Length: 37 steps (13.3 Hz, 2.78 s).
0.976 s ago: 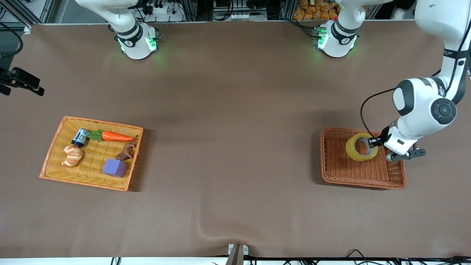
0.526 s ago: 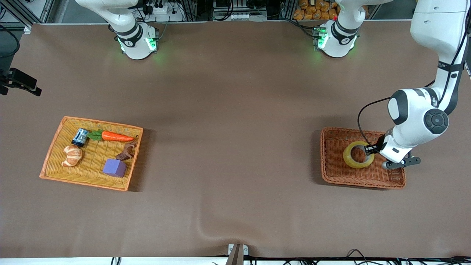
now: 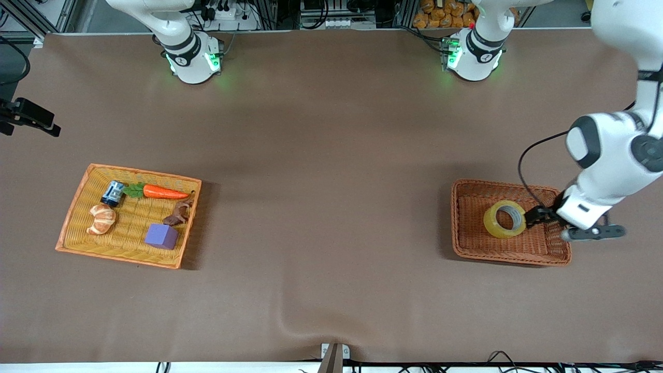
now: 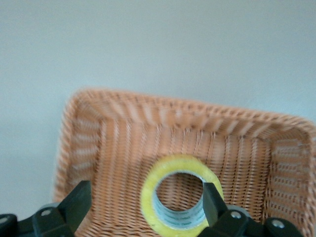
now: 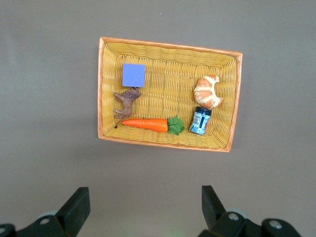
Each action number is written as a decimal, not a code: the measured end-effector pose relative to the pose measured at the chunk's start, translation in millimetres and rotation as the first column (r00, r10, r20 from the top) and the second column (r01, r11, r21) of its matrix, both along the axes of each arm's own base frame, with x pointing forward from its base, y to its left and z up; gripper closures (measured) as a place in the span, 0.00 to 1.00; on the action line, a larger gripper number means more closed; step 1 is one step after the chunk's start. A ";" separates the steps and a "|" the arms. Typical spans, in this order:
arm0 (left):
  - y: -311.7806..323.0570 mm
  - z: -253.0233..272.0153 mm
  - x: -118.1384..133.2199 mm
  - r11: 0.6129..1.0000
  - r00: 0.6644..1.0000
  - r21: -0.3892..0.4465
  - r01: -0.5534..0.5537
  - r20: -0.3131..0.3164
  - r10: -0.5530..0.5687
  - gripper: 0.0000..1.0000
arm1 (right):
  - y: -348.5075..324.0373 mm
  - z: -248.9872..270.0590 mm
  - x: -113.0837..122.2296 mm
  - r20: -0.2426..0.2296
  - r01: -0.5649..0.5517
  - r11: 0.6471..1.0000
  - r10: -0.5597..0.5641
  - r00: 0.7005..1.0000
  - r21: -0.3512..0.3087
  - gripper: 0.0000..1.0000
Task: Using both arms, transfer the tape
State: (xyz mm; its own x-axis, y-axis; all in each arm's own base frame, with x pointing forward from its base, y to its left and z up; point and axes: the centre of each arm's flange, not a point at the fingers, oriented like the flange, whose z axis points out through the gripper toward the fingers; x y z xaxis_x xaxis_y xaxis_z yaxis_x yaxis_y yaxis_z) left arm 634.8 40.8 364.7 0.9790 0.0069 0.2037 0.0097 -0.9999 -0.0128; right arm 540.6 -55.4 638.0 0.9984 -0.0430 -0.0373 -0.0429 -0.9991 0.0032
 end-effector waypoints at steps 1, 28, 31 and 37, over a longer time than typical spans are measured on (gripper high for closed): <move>7.6 26.2 -0.7 1.000 1.000 0.007 0.014 0.017 -0.014 0.00 | -0.1 0.1 0.1 0.001 0.000 1.000 0.000 1.000 0.000 0.00; -47.8 260.7 -65.1 0.994 0.980 -0.047 -0.102 -0.179 0.092 0.00 | -17.8 7.4 2.8 0.049 0.030 1.000 -0.029 0.998 -0.005 0.00; -81.4 254.7 -63.3 0.998 0.985 -0.042 -0.048 -0.169 0.041 0.00 | -17.6 6.2 3.3 0.047 0.030 1.000 -0.029 0.998 -0.005 0.00; -87.9 247.0 -62.7 0.999 0.985 -0.040 -0.030 -0.172 0.023 0.00 | -16.0 0.9 4.9 0.037 0.028 1.000 -0.029 0.999 0.007 0.00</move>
State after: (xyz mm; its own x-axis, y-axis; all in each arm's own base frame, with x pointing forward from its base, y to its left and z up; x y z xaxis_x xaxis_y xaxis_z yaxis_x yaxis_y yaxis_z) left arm 572.0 -47.1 611.7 0.9988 0.0383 0.0319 0.0375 -0.9990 0.0261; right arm 545.5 -71.3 638.9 0.9975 -0.0712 -0.0010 -0.0712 -0.9974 -0.0056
